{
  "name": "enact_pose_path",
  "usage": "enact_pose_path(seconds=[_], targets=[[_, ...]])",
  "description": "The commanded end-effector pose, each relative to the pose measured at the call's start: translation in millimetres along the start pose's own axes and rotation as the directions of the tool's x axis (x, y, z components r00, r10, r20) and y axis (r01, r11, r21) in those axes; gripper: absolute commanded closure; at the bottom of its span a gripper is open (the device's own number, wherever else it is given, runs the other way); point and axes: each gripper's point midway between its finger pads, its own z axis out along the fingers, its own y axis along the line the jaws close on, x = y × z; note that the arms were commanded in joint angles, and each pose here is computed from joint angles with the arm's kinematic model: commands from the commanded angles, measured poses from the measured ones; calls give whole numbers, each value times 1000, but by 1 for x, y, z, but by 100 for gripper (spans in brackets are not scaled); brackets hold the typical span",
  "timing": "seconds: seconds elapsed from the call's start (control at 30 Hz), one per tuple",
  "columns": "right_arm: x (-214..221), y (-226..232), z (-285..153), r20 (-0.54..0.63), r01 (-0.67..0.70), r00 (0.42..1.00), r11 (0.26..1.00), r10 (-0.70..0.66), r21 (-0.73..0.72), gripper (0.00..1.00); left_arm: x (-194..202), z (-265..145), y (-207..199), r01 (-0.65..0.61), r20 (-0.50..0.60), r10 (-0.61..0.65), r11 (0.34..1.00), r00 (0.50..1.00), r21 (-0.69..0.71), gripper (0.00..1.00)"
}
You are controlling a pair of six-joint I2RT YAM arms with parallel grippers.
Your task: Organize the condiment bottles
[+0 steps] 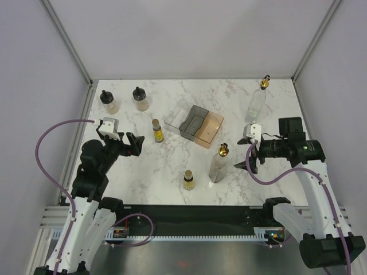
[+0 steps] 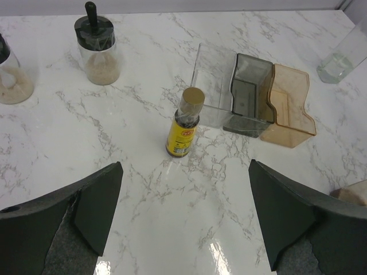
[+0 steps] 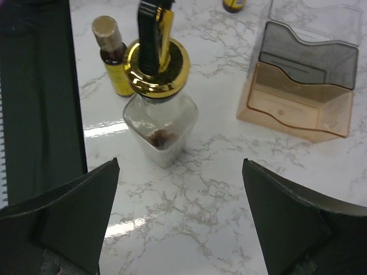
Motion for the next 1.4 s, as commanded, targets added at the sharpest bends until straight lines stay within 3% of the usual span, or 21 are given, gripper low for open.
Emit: enact_pose_path(seconds=[0.0, 0.33, 0.63, 1.0, 1.17, 1.27, 1.3, 1.37], targets=[[-23, 23, 12, 137, 11, 991, 988, 10, -154, 2, 2, 2, 0, -16, -10, 16, 1000, 1000, 2, 0], [-54, 16, 31, 196, 7, 980, 987, 25, -160, 2, 3, 3, 1, -19, -15, 19, 1000, 1000, 1, 0], [-61, 20, 51, 168, 1, 985, 983, 30, -183, 6, 3, 2, 1, -21, -13, 21, 1000, 1000, 1, 0], [-51, 22, 58, 136, -21, 990, 981, 47, -191, 29, 4, 3, 0, -20, -17, 20, 1000, 1000, 5, 0], [-43, 21, 60, 118, -23, 992, 984, 44, -174, 33, 5, 3, 0, -18, -19, 19, 1000, 1000, 7, 0], [-41, 18, 59, 108, -26, 993, 987, 43, -157, 54, 4, 3, 0, -19, -17, 19, 1000, 1000, 9, 0], [-45, 17, 58, 111, -19, 993, 989, 36, -149, 71, 5, 3, 0, -19, -19, 19, 1000, 1000, 8, 0], [-48, 12, 56, 105, -19, 994, 992, 32, -123, 89, 5, 3, -1, -19, -18, 19, 1000, 1000, 12, 0]])
